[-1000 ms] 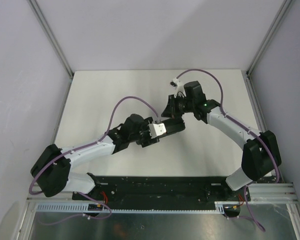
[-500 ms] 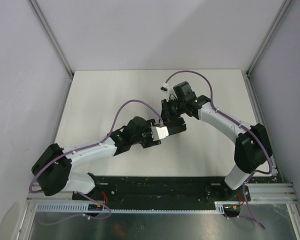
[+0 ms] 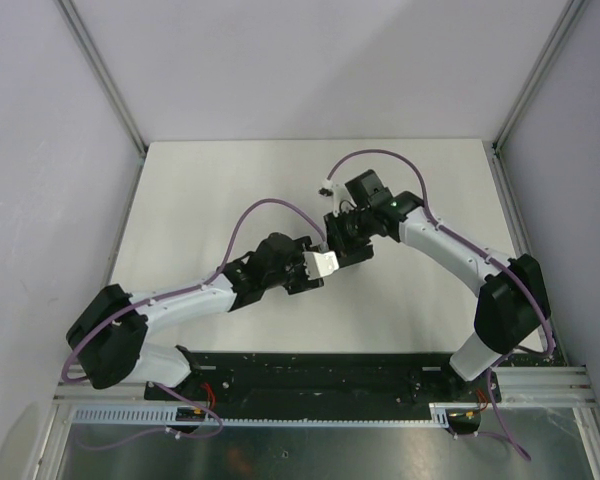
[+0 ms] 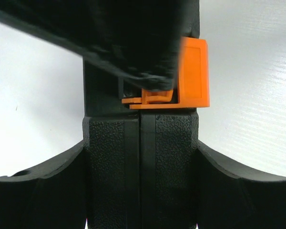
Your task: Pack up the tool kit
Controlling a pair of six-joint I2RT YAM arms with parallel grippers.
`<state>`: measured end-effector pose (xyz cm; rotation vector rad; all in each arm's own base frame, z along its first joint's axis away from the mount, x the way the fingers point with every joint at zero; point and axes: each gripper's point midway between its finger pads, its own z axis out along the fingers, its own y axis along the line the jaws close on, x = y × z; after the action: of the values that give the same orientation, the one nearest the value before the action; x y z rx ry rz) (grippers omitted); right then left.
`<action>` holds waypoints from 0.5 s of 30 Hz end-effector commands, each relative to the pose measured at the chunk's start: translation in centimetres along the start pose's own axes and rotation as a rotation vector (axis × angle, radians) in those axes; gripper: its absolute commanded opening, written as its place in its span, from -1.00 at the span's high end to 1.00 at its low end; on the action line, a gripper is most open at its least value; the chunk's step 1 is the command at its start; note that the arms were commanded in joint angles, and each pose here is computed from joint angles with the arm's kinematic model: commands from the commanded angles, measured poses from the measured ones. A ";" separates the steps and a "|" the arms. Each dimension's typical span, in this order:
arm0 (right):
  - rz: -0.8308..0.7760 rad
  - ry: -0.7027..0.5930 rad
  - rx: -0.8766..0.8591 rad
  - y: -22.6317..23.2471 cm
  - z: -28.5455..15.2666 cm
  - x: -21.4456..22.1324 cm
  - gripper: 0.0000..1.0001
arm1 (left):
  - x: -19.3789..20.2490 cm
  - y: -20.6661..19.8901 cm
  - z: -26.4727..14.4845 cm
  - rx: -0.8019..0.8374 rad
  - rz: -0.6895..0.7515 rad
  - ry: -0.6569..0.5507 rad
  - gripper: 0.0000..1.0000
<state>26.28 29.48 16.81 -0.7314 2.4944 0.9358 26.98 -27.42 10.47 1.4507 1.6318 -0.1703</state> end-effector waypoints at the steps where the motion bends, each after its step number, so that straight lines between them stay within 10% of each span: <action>1: 0.023 0.097 0.042 -0.6 -0.2 2.7 0.80 | 3.9 -0.2 0.0 -0.016 -0.029 0.135 1.00; 15: 0.022 -0.178 0.077 -1.4 -2.6 -3.3 0.82 | 2.9 -0.9 -0.4 0.030 -0.035 0.079 1.00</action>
<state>27.92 28.55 17.05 -0.6037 2.4977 0.8929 27.32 -27.20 10.49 1.4345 1.6376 -0.1653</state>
